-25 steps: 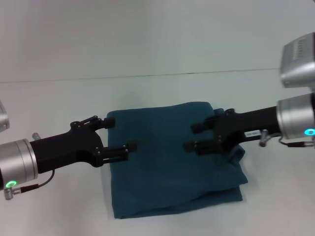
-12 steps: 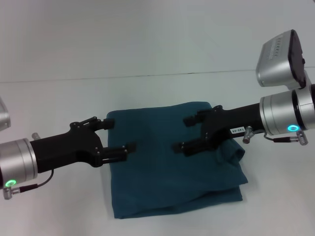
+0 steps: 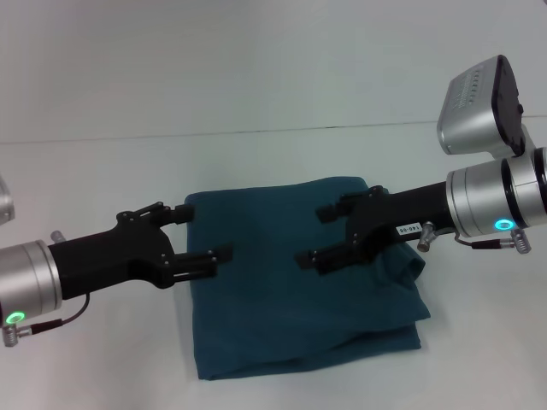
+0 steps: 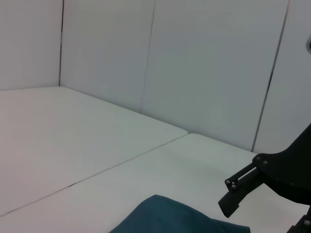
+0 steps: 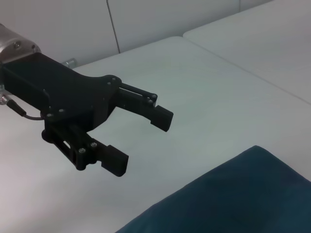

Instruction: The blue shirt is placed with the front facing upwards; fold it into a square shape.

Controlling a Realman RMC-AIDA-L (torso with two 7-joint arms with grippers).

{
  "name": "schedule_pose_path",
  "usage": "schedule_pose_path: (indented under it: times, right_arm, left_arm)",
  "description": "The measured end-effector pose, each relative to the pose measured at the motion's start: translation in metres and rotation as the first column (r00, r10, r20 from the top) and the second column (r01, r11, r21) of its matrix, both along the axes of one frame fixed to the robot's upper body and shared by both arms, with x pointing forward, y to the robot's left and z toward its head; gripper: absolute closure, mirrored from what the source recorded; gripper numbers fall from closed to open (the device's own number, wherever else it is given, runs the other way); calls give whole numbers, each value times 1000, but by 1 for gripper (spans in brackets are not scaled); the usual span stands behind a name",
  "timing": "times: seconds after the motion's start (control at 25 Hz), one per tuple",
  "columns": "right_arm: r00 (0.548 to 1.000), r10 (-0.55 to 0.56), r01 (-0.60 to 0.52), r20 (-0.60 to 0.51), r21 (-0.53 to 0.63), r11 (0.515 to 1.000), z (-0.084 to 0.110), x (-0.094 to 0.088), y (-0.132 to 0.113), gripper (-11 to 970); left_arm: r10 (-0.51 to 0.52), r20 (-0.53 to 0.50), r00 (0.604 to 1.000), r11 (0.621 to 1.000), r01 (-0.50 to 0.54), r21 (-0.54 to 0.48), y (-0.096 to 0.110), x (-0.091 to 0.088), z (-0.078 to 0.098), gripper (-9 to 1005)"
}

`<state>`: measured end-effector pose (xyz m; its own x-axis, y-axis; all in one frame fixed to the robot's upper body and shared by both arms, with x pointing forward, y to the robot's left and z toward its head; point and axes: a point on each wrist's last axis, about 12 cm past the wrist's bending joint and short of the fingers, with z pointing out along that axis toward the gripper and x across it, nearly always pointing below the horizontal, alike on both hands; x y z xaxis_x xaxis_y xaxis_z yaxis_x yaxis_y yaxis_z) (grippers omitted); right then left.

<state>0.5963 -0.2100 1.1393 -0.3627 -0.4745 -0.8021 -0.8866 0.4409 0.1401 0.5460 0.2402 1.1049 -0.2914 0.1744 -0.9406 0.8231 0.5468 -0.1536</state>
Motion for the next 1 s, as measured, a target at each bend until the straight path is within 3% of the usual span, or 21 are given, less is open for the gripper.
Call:
schedule_pose_path:
  times: [1.0]
  right_arm:
    - [1000,3,-3,-22,-10,1000,-4,-2,5,21]
  left_arm:
    - [29,-18,999,999,-30,-17,7,-2,-2,91]
